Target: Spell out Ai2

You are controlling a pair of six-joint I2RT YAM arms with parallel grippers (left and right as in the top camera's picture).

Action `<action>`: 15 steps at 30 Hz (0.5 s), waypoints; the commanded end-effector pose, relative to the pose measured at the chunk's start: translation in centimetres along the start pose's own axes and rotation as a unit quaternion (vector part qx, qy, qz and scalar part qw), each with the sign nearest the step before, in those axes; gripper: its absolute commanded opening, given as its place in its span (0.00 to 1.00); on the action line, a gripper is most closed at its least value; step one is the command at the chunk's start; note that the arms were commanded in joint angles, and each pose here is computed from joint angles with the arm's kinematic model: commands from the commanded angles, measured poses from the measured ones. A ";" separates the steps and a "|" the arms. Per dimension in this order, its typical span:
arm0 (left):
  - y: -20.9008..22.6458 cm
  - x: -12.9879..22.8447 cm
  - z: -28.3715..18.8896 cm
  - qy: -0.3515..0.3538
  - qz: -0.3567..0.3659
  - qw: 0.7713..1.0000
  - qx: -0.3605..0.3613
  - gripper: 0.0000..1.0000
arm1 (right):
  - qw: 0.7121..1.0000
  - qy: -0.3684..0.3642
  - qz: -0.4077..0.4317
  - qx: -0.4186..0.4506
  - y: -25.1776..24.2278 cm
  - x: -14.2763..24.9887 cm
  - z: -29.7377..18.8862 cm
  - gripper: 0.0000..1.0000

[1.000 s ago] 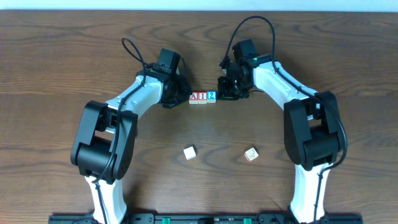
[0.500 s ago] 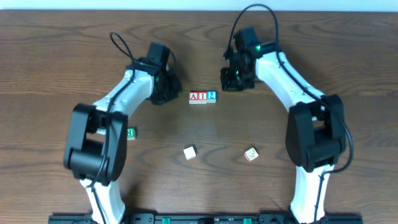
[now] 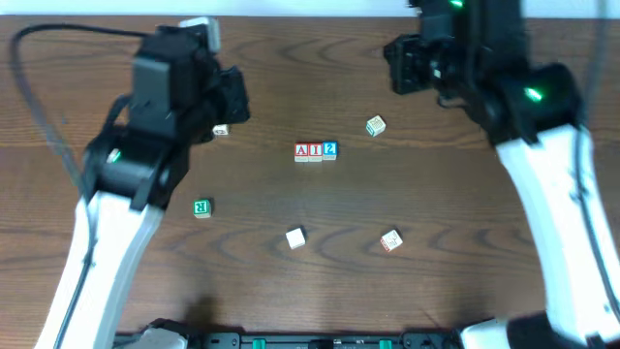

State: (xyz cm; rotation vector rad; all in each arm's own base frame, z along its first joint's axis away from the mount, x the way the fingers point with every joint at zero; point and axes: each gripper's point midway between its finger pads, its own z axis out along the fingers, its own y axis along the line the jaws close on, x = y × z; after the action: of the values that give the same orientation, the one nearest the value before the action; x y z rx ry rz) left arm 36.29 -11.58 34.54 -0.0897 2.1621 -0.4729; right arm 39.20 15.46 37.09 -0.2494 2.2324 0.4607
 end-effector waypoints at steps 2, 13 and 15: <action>1.0 -2.2 -5.3 -0.074 0.036 0.996 -0.039 0.95 | 0.999 -0.040 -0.009 0.021 0.0 -0.6 -5.2 0.99; 2.1 0.1 -10.6 -0.069 0.035 0.995 -0.057 0.95 | 1.000 -0.010 -0.004 0.025 0.4 3.2 -10.8 0.99; 2.4 0.9 -10.5 -0.051 0.035 0.996 -0.063 0.95 | 1.000 0.003 -0.002 0.028 0.3 3.9 -10.7 0.99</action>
State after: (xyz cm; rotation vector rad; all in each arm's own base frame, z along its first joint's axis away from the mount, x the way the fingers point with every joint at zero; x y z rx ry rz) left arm 27.67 -6.70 38.78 -0.1128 2.0708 -0.3188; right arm 29.05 11.57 41.01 -0.2304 2.2287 0.4142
